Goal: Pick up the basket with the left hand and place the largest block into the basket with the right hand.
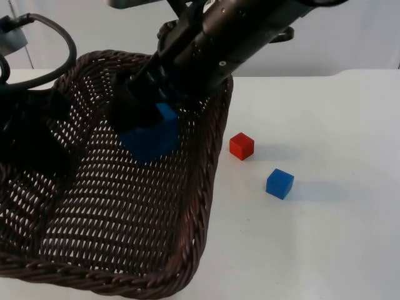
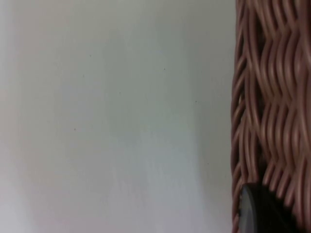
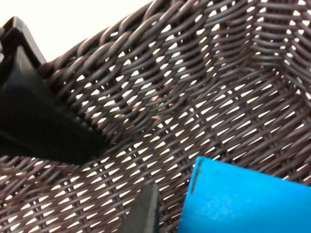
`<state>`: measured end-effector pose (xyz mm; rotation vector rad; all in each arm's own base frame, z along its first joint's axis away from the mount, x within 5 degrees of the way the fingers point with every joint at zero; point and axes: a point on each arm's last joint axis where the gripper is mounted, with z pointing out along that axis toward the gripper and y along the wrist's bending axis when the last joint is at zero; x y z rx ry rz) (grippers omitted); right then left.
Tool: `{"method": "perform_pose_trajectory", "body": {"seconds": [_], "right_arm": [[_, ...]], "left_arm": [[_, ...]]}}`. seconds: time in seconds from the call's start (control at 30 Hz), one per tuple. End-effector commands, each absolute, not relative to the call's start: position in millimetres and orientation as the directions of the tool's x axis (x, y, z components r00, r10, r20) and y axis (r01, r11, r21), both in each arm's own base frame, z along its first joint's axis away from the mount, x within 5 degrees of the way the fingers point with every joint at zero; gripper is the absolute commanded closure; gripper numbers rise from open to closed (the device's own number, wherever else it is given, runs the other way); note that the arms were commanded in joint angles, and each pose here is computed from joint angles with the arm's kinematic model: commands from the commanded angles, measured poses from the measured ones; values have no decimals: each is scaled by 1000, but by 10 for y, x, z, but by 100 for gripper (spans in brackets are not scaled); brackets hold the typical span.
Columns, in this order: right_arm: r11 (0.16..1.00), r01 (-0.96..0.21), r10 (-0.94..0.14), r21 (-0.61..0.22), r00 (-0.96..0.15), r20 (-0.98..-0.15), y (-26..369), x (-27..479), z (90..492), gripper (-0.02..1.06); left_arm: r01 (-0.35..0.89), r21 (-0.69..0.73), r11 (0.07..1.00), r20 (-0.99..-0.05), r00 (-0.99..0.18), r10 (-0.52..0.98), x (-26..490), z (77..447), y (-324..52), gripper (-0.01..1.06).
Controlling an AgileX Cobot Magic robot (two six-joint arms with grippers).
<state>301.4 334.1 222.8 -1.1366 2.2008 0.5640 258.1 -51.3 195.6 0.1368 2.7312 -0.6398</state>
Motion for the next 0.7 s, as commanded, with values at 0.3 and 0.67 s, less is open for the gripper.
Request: {"method": "perform_pose_trajectory", "body": {"seconds": [0.3,0.67], "right_arm": [[560,-823,-505,98,-433,-747,3338,2986,2531,19],[529,-845,-483,71,-369,-794,3177,2811,3056,19]], "left_arm": [[157,-439,885,-354,-935,-10,2576,2011,-531,105],[153,-441,884,-357,-934,-17,2581,2013,-532,105]]}}
